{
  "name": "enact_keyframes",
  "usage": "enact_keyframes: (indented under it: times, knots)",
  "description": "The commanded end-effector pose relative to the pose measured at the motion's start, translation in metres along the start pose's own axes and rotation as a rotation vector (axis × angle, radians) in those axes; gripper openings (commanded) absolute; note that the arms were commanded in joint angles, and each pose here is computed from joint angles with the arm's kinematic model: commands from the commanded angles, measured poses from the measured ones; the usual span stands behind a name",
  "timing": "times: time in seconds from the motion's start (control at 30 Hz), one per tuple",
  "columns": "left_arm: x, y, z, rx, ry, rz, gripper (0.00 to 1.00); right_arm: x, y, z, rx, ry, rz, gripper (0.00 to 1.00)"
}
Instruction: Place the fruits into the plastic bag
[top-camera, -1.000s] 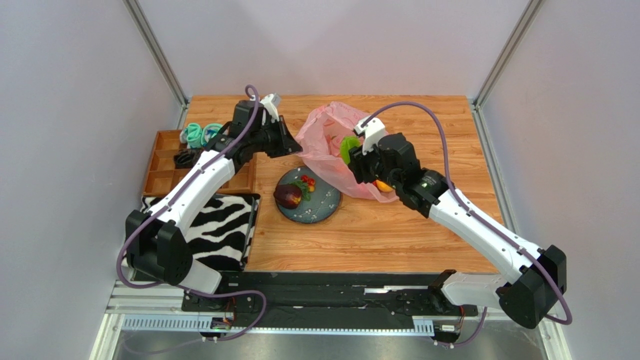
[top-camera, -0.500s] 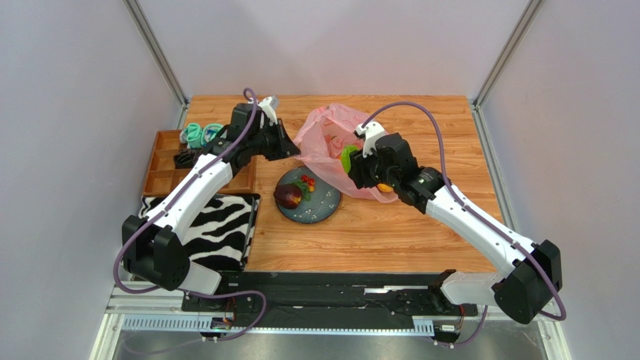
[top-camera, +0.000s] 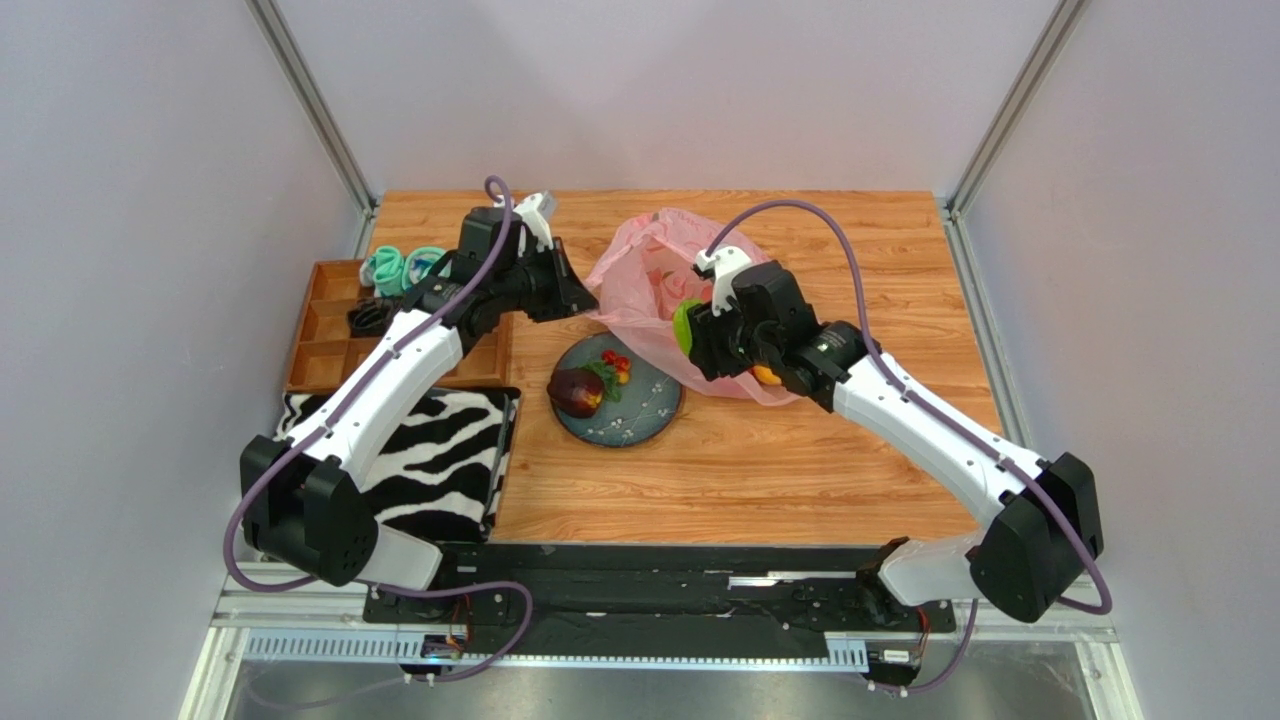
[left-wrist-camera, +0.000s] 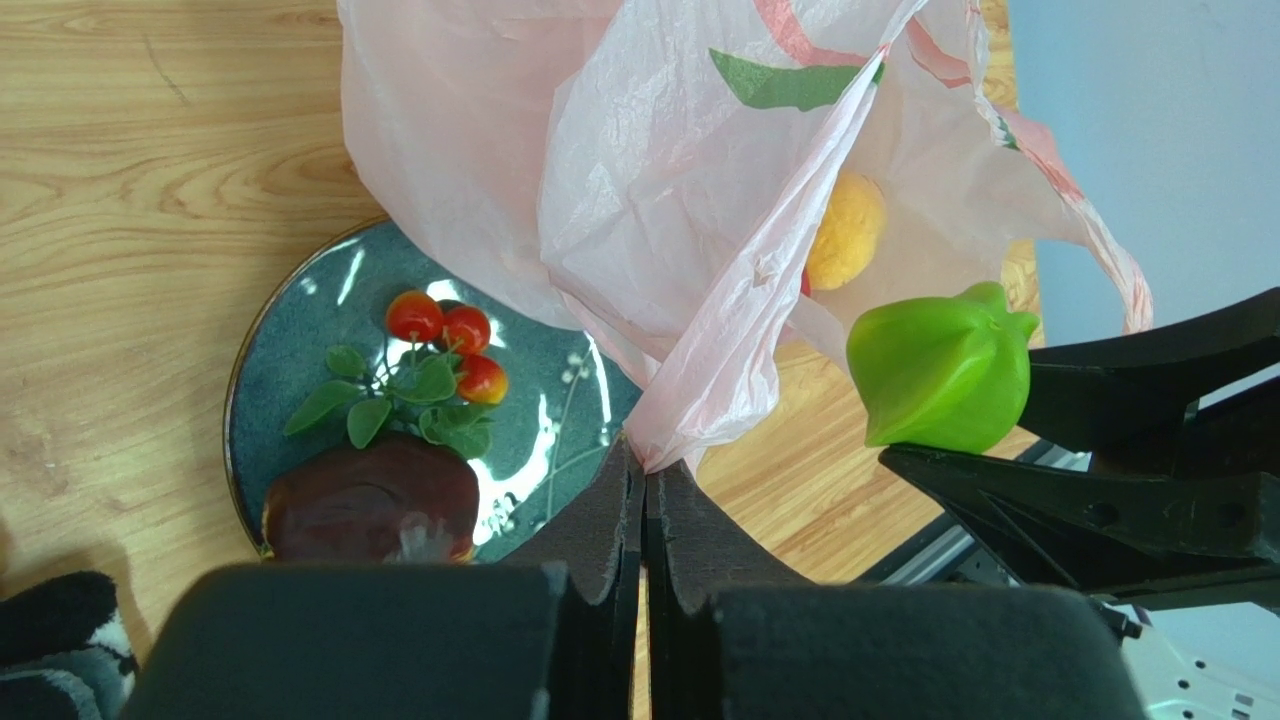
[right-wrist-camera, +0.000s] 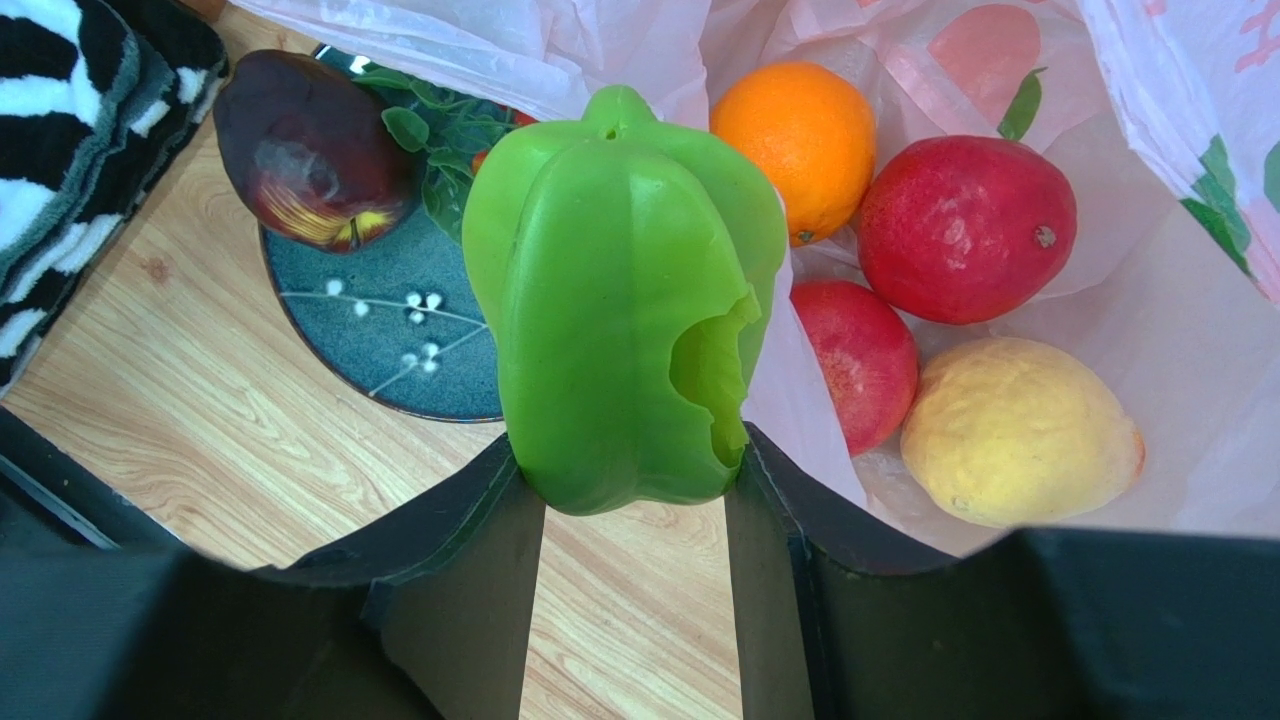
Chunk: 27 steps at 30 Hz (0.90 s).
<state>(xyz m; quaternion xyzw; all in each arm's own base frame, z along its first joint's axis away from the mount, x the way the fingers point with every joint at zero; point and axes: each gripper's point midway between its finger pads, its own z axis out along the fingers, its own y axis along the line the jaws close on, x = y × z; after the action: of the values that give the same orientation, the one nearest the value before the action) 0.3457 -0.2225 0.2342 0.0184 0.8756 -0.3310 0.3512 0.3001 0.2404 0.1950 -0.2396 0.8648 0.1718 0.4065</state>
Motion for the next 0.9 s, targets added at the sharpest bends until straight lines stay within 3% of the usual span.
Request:
enact_keyframes:
  times: [0.0, 0.53, 0.87]
  knots:
    - [-0.014, -0.009, -0.011, 0.019, -0.053, 0.041, 0.00, -0.017, -0.003, 0.003, 0.015, -0.017, 0.017, 0.08]
    - [-0.004, -0.008, -0.017, 0.024, -0.037, 0.028, 0.00, -0.045, -0.065, 0.060, 0.236, 0.020, 0.013, 0.08]
    - [0.001, -0.010, -0.022, 0.031, -0.038, -0.004, 0.00, -0.047, -0.068, 0.122, 0.232, 0.087, 0.007, 0.08]
